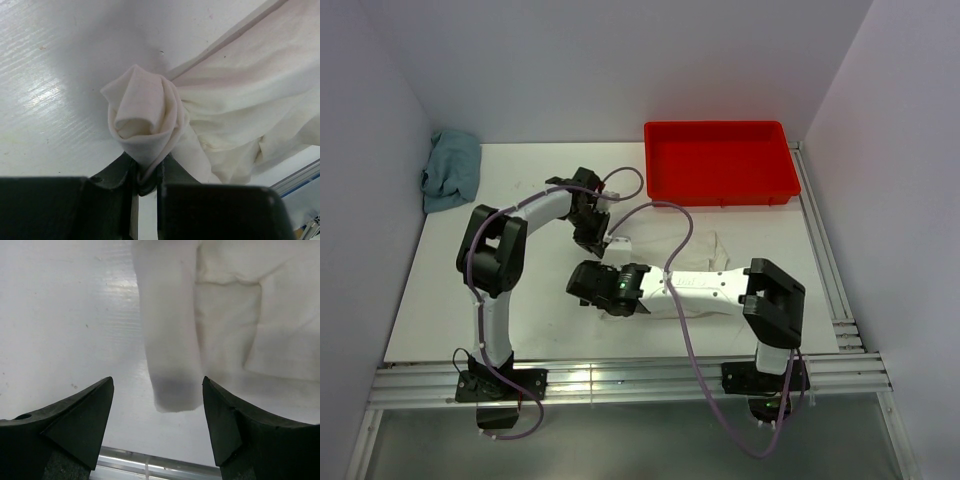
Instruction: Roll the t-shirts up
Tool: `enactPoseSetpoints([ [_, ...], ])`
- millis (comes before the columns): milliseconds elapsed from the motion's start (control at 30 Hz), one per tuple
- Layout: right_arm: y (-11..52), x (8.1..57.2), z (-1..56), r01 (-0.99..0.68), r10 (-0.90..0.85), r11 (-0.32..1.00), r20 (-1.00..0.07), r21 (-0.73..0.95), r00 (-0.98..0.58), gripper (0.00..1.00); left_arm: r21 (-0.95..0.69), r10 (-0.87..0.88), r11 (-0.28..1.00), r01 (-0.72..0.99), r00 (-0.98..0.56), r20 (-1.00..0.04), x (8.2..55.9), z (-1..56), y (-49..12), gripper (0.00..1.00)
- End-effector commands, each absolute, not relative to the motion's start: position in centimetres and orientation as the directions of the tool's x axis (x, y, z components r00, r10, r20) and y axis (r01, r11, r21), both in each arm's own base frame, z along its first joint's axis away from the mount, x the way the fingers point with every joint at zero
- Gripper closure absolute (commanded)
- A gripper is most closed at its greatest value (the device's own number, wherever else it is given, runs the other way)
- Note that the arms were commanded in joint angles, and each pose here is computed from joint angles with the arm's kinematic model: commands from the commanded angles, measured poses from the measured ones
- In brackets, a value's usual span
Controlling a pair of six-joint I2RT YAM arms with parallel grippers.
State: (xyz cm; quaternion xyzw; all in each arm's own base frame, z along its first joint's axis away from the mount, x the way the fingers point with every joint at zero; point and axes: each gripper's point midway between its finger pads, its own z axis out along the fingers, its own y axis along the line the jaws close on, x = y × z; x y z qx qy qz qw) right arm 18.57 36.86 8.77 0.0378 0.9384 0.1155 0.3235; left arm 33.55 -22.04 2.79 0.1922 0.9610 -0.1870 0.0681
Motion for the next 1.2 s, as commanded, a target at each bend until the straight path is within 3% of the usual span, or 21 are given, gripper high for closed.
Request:
enactPoseSetpoints([
  [0,36.7,20.4,10.0,-0.029,0.081,0.988,-0.665,0.154,-0.742,0.21,-0.168,0.364,0.902,0.399,-0.909,-0.204,35.2,1.5,-19.1,1.00],
  [400,39.3,23.9,7.2,-0.060,-0.045,0.998,-0.665,0.000,-0.745,0.24,-0.149,0.381,0.901,0.408,-0.907,-0.180,35.2,1.4,-19.2,1.00],
  [700,38.8,22.8,4.6,-0.044,-0.110,0.992,-0.618,-0.121,-0.778,0.36,-0.147,0.381,0.902,0.405,-0.909,-0.168,35.3,1.3,-19.4,0.98],
  [1167,36.4,20.2,3.1,-0.033,-0.217,0.947,-0.563,-0.318,-0.798,0.38,-0.157,0.373,0.905,0.396,-0.914,-0.157,35.4,1.1,-19.7,0.90],
])
